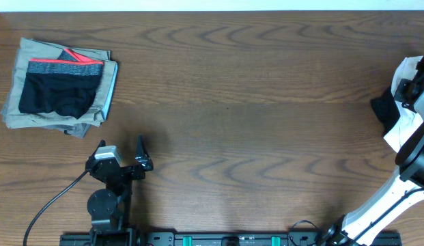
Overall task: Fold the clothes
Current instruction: 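Close the right gripper on the white T-shirt fabric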
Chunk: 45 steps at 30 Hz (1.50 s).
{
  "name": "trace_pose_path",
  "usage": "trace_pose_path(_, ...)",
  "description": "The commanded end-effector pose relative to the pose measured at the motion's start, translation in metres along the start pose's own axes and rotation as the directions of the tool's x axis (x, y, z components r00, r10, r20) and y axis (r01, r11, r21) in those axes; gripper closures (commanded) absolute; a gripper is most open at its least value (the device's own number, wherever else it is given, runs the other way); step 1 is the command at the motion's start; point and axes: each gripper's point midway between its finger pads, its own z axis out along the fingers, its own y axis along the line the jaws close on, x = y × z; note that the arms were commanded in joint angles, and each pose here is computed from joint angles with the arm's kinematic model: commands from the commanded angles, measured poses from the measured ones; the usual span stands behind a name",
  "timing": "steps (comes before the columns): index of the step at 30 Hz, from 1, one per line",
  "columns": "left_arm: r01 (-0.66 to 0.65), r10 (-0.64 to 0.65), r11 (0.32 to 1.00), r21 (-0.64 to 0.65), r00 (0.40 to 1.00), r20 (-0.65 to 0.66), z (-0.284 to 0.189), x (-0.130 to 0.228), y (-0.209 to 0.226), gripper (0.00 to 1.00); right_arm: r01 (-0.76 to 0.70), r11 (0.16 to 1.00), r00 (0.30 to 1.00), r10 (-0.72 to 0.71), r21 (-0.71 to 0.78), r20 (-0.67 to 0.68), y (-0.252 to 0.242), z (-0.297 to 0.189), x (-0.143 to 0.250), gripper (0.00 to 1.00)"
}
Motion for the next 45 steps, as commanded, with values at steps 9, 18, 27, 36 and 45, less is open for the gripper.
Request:
trace_pose_path(9,-0.002,0.001,1.000,-0.028,0.999,-0.048,0.001,0.016,0.007,0.02,-0.065,0.992,0.985,0.080,-0.106,0.150,0.005,-0.079,-0.066,0.99)
trace_pose_path(18,-0.002,0.001,1.000,-0.028,0.999,-0.048,0.001,0.016,0.007,0.02,-0.040,0.978,0.992,0.064,-0.204,0.113,0.037,-0.105,-0.063,0.99)
trace_pose_path(27,-0.002,0.001,1.000,-0.028,0.999,-0.048,0.001,0.016,0.007,0.02,-0.055,0.990,0.997,0.062,-0.132,0.053,0.022,-0.101,-0.048,0.90)
trace_pose_path(36,-0.002,0.001,1.000,-0.028,0.999,-0.048,0.001,0.016,0.007,0.02,-0.065,0.996,0.997,0.068,-0.069,0.041,0.007,-0.099,-0.044,0.58)
trace_pose_path(45,-0.002,0.001,1.000,-0.028,0.999,-0.048,0.001,0.016,0.007,0.02,-0.050,0.981,0.996,0.062,-0.189,0.059,0.034,-0.088,-0.047,0.53)
